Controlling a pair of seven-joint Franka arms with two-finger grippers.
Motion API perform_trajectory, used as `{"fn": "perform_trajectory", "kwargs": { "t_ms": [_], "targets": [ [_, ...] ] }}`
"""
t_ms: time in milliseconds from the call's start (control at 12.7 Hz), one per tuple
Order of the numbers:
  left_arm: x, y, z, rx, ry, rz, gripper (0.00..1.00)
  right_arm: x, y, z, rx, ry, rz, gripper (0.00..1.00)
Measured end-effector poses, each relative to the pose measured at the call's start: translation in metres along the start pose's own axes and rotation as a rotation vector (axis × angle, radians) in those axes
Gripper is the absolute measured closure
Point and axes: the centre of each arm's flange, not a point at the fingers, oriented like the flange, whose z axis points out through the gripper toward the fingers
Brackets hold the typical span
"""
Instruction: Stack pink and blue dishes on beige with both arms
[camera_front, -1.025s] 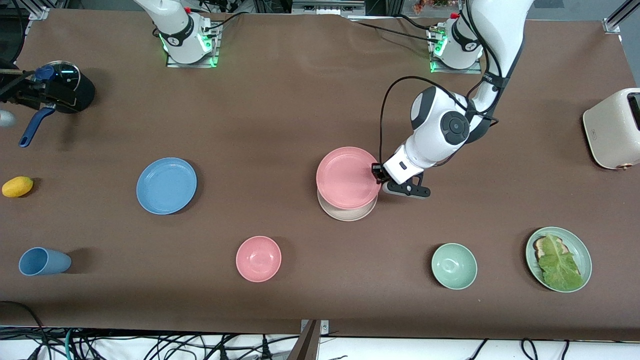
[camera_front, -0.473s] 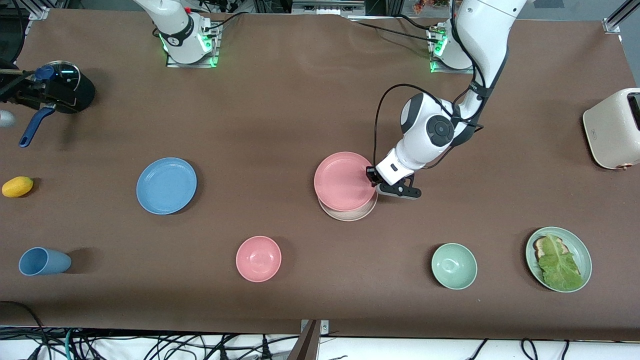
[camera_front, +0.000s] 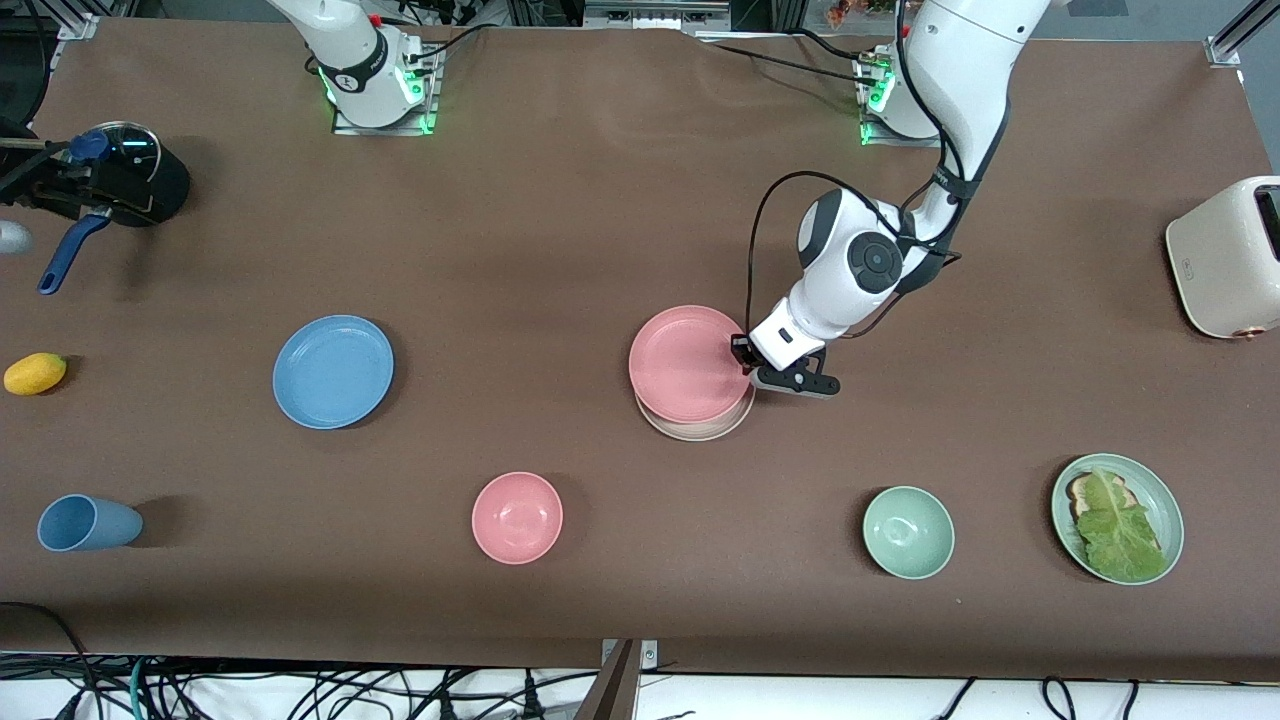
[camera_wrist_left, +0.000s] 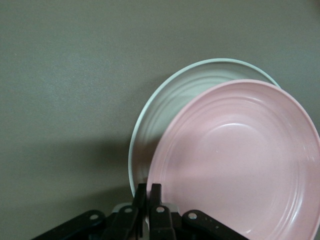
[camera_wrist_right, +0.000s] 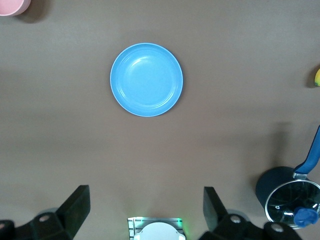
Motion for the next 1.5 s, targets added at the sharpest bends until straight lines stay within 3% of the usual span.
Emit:
{"fn": "perform_trajectory", "kwargs": {
  "t_ms": [158, 237, 394, 552, 631, 710, 946, 1025, 1262, 1498],
  "targets": [
    [0.001, -0.002, 0.0, 0.002, 0.004, -0.003, 0.85, 0.0, 0.0, 0.0, 0.0, -0.001, 0.001, 0.0],
    [0.002, -0.003, -0.001, 0.002, 0.008, -0.004, 0.72, 0.0, 0.0, 0.0, 0.0, -0.002, 0.001, 0.0],
    [0.004, -0.006, -0.002, 0.005, 0.012, -0.008, 0.67, 0.0, 0.001, 0.0, 0.0, -0.003, 0.001, 0.0],
    [0.007, -0.01, -0.004, 0.005, 0.02, -0.015, 0.48, 0.0, 0.001, 0.0, 0.0, -0.003, 0.002, 0.0],
    [0.011, -0.013, -0.008, 0.004, 0.027, -0.022, 0.48, 0.0, 0.001, 0.0, 0.001, -0.004, 0.003, 0.0],
    [0.015, -0.016, -0.013, 0.002, 0.029, -0.028, 0.42, 0.0, 0.002, 0.0, 0.001, -0.004, 0.003, 0.0],
    [0.031, -0.024, -0.049, 0.003, -0.011, -0.047, 0.15, -0.001, 0.004, 0.0, 0.001, -0.004, 0.007, 0.0],
    [0.037, -0.028, -0.066, 0.006, -0.031, -0.044, 0.15, -0.001, 0.005, 0.0, 0.001, -0.004, 0.008, 0.0],
    [0.063, -0.062, -0.136, 0.059, -0.104, 0.013, 0.02, -0.001, 0.005, 0.0, 0.002, -0.004, 0.009, 0.0],
    [0.084, -0.096, -0.21, 0.109, -0.159, 0.015, 0.0, -0.001, 0.005, 0.0, 0.001, -0.004, 0.009, 0.0]
  ]
}}
